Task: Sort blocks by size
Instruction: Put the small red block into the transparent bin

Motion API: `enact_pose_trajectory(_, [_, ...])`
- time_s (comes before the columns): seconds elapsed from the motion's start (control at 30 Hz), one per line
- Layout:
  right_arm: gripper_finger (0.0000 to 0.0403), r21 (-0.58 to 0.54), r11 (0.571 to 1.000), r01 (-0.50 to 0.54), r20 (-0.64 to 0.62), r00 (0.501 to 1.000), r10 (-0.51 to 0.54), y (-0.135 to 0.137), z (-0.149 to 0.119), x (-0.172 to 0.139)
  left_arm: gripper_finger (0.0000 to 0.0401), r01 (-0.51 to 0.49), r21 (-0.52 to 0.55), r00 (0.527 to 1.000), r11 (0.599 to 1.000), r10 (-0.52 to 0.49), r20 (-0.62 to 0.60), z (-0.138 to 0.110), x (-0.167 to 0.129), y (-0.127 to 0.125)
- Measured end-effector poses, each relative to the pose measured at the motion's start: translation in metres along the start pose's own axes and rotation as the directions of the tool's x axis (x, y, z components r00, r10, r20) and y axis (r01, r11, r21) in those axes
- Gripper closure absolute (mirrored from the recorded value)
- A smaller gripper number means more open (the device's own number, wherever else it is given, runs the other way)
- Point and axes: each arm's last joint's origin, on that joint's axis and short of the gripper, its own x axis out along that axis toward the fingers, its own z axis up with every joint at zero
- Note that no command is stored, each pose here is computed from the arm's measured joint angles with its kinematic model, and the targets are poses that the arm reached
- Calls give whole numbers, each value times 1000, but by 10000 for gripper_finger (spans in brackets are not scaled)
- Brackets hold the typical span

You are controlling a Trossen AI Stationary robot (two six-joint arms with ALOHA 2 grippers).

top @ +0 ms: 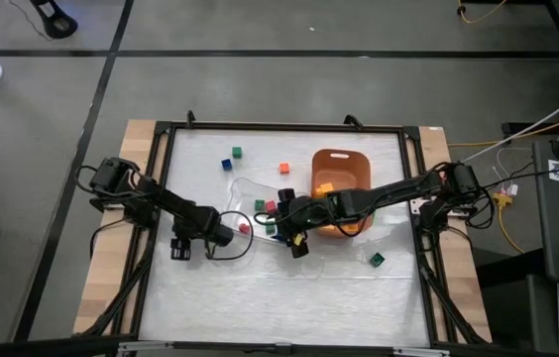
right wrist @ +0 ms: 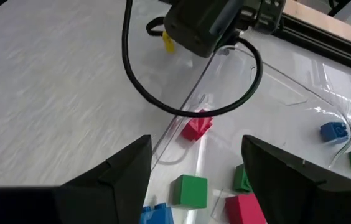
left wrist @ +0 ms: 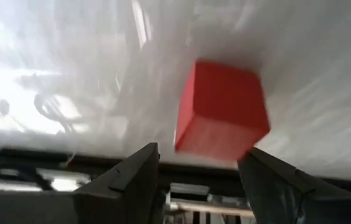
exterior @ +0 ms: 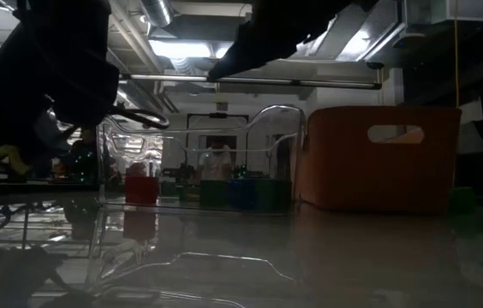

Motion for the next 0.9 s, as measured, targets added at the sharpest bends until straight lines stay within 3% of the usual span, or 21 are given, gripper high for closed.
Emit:
enact_pose_trajectory(0.33, [155,-2,1000,-10,-37,999,10,1,-3,0,196,5,41,1000,999,-5,-2,-5,-3,0])
enact_pose_trajectory(0.57, [155,-3,1000,-12,-45,999,12,1,-4,0,196,32,2,985,999,-32,167,-22,-21,5])
enact_pose_trajectory(0.73, [155,-3,1000,-12,-44,999,12,1,-4,0,196,84,-3,942,996,-78,327,-23,-30,5])
enact_pose_trajectory(0.9, [155,-3,1000,-12,-45,999,12,1,-4,0,196,74,41,935,996,-83,345,-20,-24,4])
